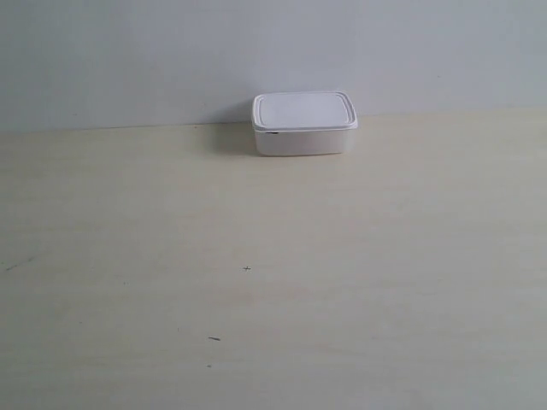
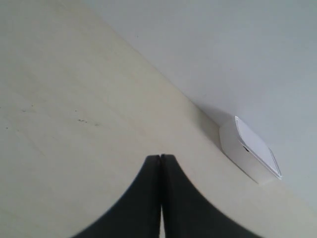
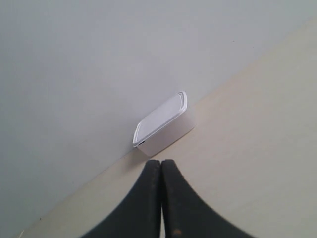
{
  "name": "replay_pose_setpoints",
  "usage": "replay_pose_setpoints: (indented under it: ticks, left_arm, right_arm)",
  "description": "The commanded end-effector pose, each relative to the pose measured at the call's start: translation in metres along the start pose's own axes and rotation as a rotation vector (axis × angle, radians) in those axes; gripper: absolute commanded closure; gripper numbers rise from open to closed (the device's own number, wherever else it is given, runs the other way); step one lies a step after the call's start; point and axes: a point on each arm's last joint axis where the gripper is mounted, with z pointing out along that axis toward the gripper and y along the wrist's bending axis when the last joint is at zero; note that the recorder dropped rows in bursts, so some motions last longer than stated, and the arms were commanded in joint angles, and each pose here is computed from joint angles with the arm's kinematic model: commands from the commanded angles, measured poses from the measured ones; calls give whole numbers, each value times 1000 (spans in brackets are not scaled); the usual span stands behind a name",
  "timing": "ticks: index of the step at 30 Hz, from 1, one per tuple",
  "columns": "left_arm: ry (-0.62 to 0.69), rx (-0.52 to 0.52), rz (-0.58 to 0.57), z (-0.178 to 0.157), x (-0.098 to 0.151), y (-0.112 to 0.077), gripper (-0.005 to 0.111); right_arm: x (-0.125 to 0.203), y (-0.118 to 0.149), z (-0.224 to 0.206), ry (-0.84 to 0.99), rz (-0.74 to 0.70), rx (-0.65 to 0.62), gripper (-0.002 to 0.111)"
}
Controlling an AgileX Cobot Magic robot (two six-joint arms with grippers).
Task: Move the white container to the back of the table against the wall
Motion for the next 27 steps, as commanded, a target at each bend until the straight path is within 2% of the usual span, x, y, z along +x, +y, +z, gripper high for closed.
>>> replay_pose_setpoints:
  ticks: [1,14,17,21,27]
  left_arm:
    - [-7,3,2,0,0,0,107]
    - [-7,3,2,0,0,0,107]
    - [-7,3,2,0,0,0,107]
    - [1,-3,6,0,0,0,107]
    - [23,-36,49,0,2,3,107]
  right_arm:
    - [1,-1,0,-2,-9,3,108]
    - [3,-1,0,17,-14,0,108]
    - [7,-2,0,68,-98,14,108]
    - [15,-8,-2,164,-290,60,108]
    - [14,-15,-2,179,-478,123,108]
